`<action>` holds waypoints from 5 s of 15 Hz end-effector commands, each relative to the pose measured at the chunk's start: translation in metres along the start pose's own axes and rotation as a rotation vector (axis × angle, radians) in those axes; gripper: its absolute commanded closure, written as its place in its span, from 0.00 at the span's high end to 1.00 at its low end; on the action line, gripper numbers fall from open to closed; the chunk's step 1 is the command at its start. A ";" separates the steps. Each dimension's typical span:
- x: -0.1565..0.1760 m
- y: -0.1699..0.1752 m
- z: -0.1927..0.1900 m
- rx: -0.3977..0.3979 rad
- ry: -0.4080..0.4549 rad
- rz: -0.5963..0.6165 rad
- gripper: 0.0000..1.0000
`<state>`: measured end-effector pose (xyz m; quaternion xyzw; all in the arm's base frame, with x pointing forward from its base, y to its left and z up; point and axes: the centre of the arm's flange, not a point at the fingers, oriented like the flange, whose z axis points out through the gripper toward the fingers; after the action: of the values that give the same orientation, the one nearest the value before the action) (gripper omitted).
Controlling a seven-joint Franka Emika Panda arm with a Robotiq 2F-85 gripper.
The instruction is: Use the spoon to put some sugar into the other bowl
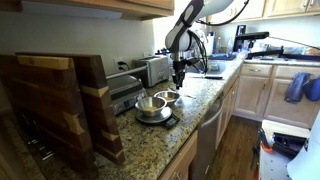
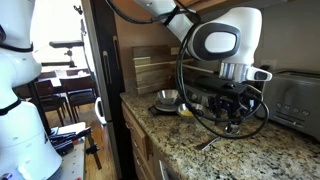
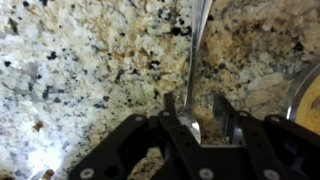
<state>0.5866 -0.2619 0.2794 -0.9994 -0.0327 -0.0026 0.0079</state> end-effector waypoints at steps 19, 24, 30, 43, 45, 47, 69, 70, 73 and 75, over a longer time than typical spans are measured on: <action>-0.002 0.001 0.037 0.054 0.002 0.063 0.20; -0.003 0.000 0.038 0.054 0.000 0.061 0.02; -0.007 -0.002 0.028 0.076 -0.005 0.052 0.04; -0.029 -0.038 -0.060 0.135 -0.058 -0.107 0.04; -0.035 -0.050 -0.069 0.175 -0.122 -0.175 0.04; -0.041 -0.063 -0.077 0.201 -0.185 -0.227 0.04; -0.003 -0.118 -0.047 0.021 -0.409 -0.423 0.04; 0.001 -0.121 -0.045 -0.006 -0.425 -0.442 0.04; 0.009 -0.137 -0.040 -0.104 -0.467 -0.483 0.04; 0.012 -0.147 -0.037 -0.183 -0.489 -0.506 0.04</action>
<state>0.5853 -0.1293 0.3172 -0.9365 -0.2747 0.2144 -0.0390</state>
